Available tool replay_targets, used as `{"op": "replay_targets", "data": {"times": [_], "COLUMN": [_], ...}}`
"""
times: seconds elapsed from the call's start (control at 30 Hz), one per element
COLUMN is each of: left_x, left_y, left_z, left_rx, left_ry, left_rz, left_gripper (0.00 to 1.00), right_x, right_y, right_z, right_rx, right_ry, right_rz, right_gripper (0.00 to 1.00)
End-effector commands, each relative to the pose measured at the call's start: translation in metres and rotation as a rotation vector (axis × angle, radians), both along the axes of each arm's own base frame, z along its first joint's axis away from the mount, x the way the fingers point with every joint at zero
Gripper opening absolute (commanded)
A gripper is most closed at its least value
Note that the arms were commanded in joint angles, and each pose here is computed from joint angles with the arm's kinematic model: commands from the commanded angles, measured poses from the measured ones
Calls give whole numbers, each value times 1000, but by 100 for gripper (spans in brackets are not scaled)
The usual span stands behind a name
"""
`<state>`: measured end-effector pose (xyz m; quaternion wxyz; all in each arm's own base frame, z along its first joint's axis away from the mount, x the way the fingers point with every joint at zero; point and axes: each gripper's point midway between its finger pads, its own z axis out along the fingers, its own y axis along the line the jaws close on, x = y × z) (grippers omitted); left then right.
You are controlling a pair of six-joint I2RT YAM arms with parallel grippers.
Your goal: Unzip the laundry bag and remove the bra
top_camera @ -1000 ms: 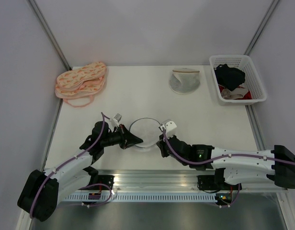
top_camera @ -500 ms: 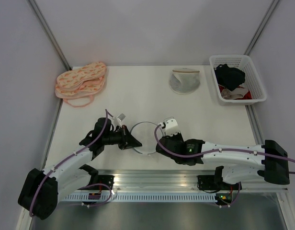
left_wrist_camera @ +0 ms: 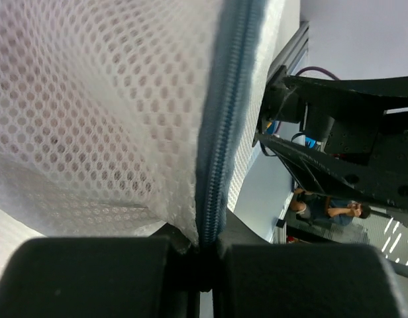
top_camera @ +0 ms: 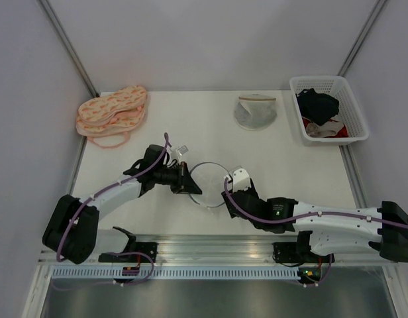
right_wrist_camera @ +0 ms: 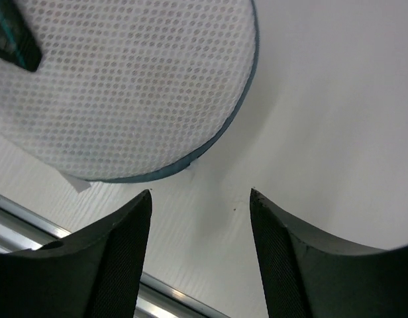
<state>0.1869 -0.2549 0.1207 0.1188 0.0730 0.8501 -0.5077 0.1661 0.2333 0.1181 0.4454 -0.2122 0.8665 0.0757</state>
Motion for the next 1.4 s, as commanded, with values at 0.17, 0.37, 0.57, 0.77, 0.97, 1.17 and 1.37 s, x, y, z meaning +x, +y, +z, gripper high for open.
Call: {"op": "replay_targets", "data": {"times": [0.17, 0.37, 0.57, 0.77, 0.97, 1.17, 1.37], "left_x": [24, 21, 11, 3, -4, -3, 16], "left_y": [-11, -17, -17, -16, -21, -25, -31], "left_z": [10, 20, 5, 0, -8, -11, -4], "left_rx": [-46, -94, -79, -41, -13, 2, 18], "left_ry": [-79, -77, -38, -55, -48, -46, -74], "left_rz": [-75, -152, -186, -211, -248, -258, -228], "left_gripper": [2, 2, 2, 2, 2, 2, 2], "right_x": [-10, -6, 14, 38, 44, 39, 26], "right_y": [13, 19, 16, -6, -1, 4, 3], "right_z": [-16, -12, -18, -28, -14, -10, -10], "right_rx": [46, 78, 65, -17, 42, 60, 89], "right_ry": [41, 24, -1, -1, -20, -9, 36], "right_rz": [89, 105, 55, -43, -31, 18, 57], "right_gripper": [67, 62, 55, 53, 14, 0, 0]}}
